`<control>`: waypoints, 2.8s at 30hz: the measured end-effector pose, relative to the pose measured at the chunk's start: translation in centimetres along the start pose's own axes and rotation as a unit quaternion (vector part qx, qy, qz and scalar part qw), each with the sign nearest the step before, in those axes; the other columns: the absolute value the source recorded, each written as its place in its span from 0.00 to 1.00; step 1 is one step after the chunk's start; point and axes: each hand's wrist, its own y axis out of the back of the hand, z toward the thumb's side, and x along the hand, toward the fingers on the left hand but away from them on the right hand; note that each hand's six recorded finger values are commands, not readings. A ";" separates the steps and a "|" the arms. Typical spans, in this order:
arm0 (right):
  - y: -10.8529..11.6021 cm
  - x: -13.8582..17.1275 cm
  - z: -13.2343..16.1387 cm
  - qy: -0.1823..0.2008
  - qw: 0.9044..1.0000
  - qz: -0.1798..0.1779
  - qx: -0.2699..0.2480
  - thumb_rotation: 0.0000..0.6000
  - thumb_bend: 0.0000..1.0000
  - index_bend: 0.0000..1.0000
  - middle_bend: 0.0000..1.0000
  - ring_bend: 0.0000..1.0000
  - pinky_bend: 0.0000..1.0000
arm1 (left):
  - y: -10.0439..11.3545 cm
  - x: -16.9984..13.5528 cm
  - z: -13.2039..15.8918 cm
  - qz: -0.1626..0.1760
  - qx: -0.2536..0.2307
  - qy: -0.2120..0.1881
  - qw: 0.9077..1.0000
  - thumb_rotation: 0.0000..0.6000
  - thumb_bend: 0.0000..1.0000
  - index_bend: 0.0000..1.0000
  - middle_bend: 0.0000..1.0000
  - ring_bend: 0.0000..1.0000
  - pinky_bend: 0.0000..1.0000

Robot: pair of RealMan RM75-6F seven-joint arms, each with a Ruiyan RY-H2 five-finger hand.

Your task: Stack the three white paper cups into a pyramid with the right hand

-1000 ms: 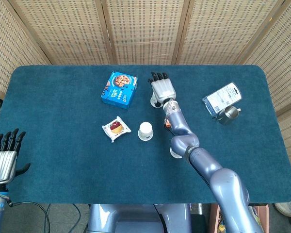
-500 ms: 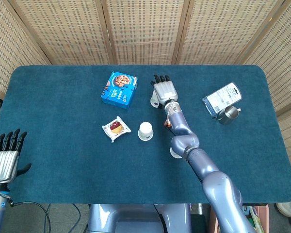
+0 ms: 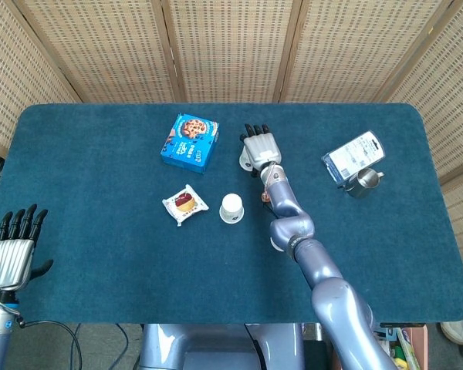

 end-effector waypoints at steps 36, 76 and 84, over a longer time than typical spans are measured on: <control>0.8 0.1 0.3 -0.004 0.999 -0.037 0.024 1.00 0.06 0.34 0.00 0.00 0.00 | -0.7 -0.1 0.7 -0.012 0.001 -0.012 1.000 1.00 0.20 0.00 0.00 0.00 0.00; 0.6 0.5 -2.5 -0.035 0.998 -0.052 0.009 1.00 0.06 0.57 0.08 0.00 0.00 | -1.5 -0.1 2.0 -0.026 0.011 -0.031 0.999 1.00 0.20 0.00 0.00 0.00 0.00; 1.7 0.6 -2.3 -0.027 0.997 -0.072 0.010 1.00 0.06 0.58 0.08 0.00 0.00 | -1.3 -0.3 2.0 -0.023 0.004 -0.034 0.999 1.00 0.20 0.00 0.00 0.00 0.00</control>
